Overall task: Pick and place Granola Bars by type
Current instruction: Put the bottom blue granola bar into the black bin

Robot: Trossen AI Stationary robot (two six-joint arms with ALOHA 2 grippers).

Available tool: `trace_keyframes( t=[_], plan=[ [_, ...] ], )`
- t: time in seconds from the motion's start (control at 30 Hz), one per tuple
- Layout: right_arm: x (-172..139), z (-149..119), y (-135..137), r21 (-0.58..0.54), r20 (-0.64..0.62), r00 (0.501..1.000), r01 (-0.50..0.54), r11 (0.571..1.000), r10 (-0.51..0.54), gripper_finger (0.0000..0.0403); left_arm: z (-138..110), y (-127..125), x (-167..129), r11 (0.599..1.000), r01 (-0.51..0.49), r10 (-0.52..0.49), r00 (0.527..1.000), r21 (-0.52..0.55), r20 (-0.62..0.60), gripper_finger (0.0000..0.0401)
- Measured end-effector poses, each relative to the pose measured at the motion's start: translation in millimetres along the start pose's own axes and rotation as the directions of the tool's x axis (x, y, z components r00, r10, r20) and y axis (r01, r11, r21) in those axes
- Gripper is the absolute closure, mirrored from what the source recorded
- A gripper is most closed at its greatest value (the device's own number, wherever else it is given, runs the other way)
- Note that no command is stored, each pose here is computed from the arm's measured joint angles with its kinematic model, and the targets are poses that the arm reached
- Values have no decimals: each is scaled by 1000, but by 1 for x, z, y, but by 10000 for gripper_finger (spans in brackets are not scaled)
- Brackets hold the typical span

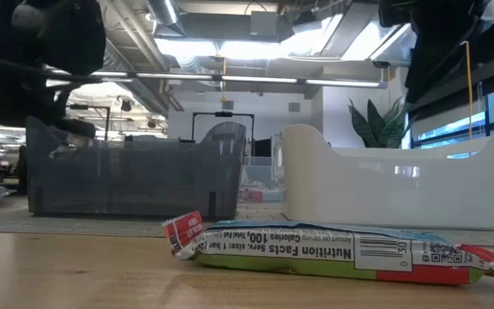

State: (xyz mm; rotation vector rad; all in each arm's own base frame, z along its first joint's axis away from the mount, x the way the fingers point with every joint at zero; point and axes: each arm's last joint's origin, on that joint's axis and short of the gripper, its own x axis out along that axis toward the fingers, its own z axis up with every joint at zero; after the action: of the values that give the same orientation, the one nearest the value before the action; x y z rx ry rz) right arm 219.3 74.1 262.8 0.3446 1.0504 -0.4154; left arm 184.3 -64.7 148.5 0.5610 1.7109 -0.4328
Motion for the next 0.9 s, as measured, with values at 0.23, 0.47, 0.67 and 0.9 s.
trace_keyframes(
  t=[0.23,0.47,0.67,0.9],
  plan=[
    [0,1,1,3,5,1000,-7,1000,7,148,-1,-3,2,998,42,-42,999,40,4,137],
    [0,1,1,3,2,1000,-10,1000,10,148,2,-7,8,985,142,-141,990,98,-12,137],
    [0,0,1,3,-9,1000,-20,1000,20,148,11,-13,20,978,162,-149,984,131,-102,137],
    [0,0,1,1,-10,1000,-19,1000,19,148,15,-20,25,976,147,-121,980,160,-158,138]
  ],
)
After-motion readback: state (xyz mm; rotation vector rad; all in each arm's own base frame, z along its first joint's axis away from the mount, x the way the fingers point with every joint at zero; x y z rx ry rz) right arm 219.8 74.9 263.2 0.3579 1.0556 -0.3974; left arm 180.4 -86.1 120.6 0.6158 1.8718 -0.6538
